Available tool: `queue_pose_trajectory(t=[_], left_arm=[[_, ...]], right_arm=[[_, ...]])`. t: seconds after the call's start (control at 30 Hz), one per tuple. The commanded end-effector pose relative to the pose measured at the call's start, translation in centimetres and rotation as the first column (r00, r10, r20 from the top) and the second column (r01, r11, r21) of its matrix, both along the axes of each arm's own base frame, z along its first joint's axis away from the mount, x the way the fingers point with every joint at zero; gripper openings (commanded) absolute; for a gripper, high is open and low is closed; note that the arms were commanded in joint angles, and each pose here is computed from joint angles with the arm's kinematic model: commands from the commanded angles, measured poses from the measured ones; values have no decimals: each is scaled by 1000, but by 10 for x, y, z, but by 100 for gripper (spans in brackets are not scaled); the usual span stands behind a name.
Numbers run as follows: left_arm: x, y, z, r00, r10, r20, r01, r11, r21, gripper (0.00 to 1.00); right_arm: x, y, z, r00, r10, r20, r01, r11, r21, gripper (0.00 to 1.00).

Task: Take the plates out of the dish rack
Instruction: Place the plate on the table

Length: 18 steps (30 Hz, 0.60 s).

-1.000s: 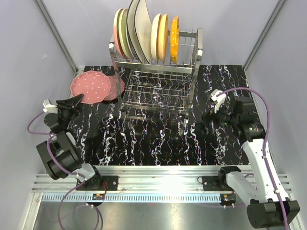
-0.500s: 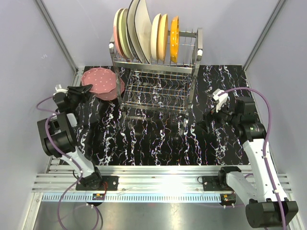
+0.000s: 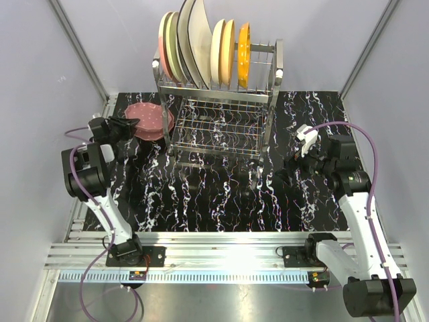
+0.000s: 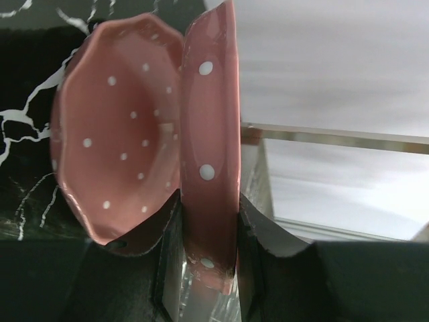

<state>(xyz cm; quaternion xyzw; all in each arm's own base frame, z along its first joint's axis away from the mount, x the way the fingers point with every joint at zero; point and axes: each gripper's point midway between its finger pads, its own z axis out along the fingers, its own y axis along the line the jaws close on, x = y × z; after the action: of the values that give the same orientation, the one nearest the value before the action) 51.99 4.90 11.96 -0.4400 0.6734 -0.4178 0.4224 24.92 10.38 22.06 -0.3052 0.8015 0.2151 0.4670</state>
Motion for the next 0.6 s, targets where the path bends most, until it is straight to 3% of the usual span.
queue_pose_trajectory(t=[0.0,0.3,0.57], left_arm=[[25,-2,60,979,-31,203,14,996,85,0],[29,-11,29,988,-50,145,36,995,95,1],[25,-17,-5,996,-78,52,71,990,124,30]], right_arm=[[4,-3,4,1000,0,23,0,1000,-13,100],[3,-3,4,1000,2,25,-1,1000,-16,100],[3,-4,5,999,-5,31,5,1000,-20,100]])
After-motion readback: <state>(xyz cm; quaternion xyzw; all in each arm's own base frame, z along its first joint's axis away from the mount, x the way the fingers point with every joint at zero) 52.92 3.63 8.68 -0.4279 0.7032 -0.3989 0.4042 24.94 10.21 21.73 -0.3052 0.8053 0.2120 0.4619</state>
